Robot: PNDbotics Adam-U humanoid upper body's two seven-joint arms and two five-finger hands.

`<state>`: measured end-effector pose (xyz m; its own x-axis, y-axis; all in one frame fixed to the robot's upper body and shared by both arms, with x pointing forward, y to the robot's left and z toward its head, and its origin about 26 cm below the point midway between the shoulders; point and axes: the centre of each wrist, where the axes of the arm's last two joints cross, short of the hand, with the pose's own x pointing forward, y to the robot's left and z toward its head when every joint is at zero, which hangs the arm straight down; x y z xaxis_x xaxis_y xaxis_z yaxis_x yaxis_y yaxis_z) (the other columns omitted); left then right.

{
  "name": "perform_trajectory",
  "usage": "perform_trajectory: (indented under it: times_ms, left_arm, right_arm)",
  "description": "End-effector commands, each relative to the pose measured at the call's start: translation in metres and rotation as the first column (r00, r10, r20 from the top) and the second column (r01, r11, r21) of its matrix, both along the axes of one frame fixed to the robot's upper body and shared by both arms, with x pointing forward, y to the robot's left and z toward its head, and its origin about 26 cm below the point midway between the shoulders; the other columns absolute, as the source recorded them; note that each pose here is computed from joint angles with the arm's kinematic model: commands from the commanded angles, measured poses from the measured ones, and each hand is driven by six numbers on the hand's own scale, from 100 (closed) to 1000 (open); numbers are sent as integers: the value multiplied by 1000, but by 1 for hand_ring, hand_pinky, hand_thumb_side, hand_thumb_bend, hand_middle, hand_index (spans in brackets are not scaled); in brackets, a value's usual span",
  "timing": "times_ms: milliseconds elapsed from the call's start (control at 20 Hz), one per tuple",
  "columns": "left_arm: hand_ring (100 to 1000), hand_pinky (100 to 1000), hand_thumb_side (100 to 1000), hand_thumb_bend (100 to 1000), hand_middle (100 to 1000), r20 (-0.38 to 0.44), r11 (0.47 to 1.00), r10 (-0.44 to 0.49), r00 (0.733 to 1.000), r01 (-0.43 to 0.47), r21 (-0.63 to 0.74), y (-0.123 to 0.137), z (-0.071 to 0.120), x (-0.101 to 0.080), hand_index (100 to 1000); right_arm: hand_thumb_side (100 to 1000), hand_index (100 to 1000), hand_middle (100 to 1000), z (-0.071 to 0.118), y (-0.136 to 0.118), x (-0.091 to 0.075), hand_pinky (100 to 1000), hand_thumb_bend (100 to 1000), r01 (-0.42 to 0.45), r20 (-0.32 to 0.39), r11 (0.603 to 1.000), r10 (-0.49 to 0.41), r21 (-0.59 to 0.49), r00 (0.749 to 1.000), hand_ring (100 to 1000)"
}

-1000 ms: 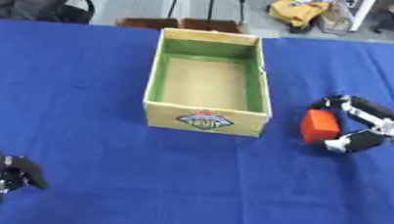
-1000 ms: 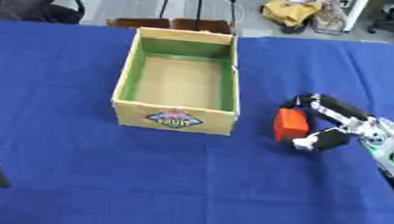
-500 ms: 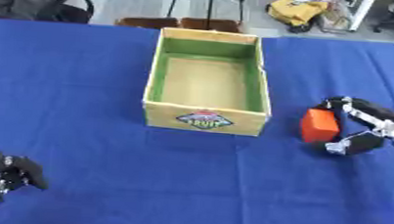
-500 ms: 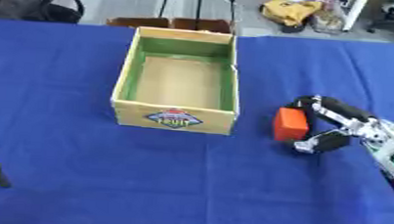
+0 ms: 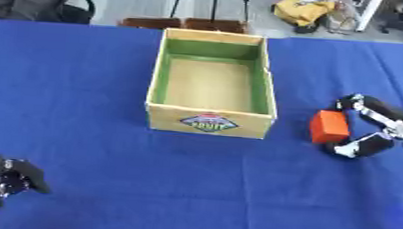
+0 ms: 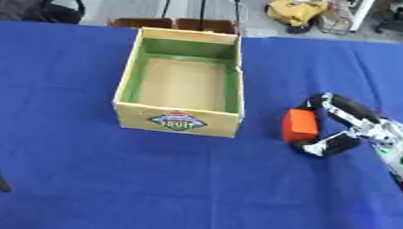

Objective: Pick up objects on the table and place them in the box.

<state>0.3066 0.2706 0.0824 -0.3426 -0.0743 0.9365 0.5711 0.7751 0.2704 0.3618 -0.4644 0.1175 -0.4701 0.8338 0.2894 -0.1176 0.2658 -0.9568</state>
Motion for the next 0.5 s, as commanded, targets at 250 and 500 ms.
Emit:
perform_trajectory:
  times_ms: [250, 500]
  left_arm:
    - [560, 631, 1000, 225, 505, 29, 1000, -5, 1000, 4, 14, 2, 8, 0, 650]
    - [560, 631, 1000, 226, 505, 29, 1000, -3, 1000, 2, 14, 3, 8, 0, 650]
  right_arm:
    - [100, 390, 254, 15, -5, 1, 695, 100, 42, 87, 999, -42, 7, 995, 552]
    - [100, 367, 230, 22, -1, 1, 693, 100, 36, 134, 999, -41, 37, 990, 551]
